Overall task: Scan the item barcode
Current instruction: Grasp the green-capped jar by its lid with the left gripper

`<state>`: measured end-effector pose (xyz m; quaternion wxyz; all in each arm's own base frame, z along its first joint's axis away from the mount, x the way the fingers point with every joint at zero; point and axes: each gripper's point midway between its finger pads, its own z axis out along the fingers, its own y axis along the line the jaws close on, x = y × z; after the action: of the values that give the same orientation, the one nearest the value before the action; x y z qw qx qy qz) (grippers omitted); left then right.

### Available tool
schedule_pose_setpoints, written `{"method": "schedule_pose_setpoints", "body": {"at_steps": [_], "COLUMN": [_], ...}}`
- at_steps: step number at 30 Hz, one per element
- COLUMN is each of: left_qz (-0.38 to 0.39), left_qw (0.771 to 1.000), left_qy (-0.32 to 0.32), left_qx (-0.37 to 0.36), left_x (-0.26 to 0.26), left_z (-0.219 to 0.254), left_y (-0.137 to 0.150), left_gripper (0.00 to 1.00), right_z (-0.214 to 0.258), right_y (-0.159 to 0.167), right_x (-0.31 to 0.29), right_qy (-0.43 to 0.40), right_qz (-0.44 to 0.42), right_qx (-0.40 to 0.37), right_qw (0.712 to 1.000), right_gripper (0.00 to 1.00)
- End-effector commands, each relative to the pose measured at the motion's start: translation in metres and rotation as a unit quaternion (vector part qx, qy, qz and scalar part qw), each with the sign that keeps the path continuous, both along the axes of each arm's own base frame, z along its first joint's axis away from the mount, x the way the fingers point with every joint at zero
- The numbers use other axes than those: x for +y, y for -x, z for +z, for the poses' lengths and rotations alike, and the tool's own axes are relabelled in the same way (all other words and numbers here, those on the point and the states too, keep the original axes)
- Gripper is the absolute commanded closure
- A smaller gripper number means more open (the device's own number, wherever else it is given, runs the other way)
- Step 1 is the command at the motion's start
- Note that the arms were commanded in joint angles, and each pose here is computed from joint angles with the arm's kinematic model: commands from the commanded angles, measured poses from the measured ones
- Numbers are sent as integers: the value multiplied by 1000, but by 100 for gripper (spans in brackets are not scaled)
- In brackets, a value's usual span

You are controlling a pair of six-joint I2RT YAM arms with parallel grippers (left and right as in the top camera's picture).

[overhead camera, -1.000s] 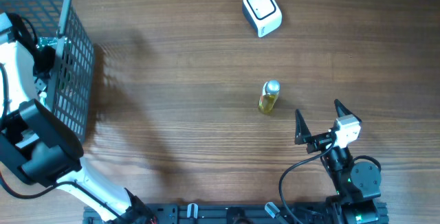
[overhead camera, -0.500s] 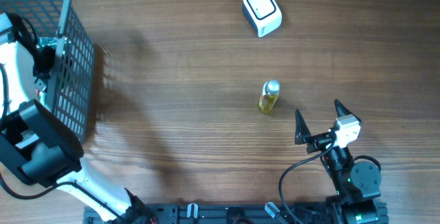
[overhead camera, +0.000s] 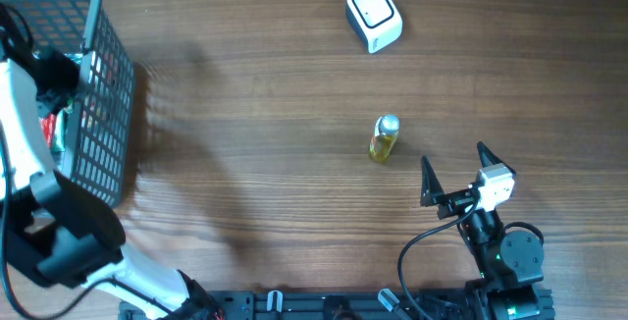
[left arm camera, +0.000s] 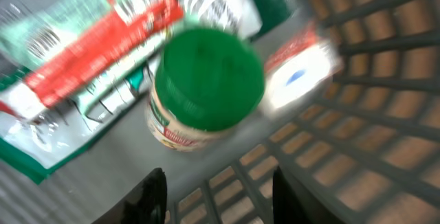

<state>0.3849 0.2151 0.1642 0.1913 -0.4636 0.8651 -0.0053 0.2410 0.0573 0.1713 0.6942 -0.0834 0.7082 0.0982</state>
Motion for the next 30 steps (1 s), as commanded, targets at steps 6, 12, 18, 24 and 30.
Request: {"method": "schedule_pose_setpoints", "body": {"at_steps": [6, 12, 18, 24, 30], "left_qz": [3, 2, 3, 1, -2], "left_qw": [992, 997, 1000, 998, 995], "left_qy": [-70, -45, -10, 24, 45], "left_qx": [-109, -65, -1, 51, 88], "left_x": [-3, -7, -9, -10, -12], "left_z": [106, 76, 20, -34, -68], "left_y": [12, 19, 24, 21, 20], "left_gripper": [62, 41, 17, 12, 12], "right_z": [-1, -1, -1, -1, -1], "right_y": [-1, -1, -1, -1, -1], "right_x": [-3, -3, -3, -3, -3], "right_qy": [-3, -3, -3, -2, -2], "right_qz": [-9, -9, -9, -9, -9], "right_qx": [2, 2, 3, 3, 3], "right_qw": [1000, 1000, 1000, 1000, 1000], "right_gripper": [0, 0, 0, 0, 0]}}
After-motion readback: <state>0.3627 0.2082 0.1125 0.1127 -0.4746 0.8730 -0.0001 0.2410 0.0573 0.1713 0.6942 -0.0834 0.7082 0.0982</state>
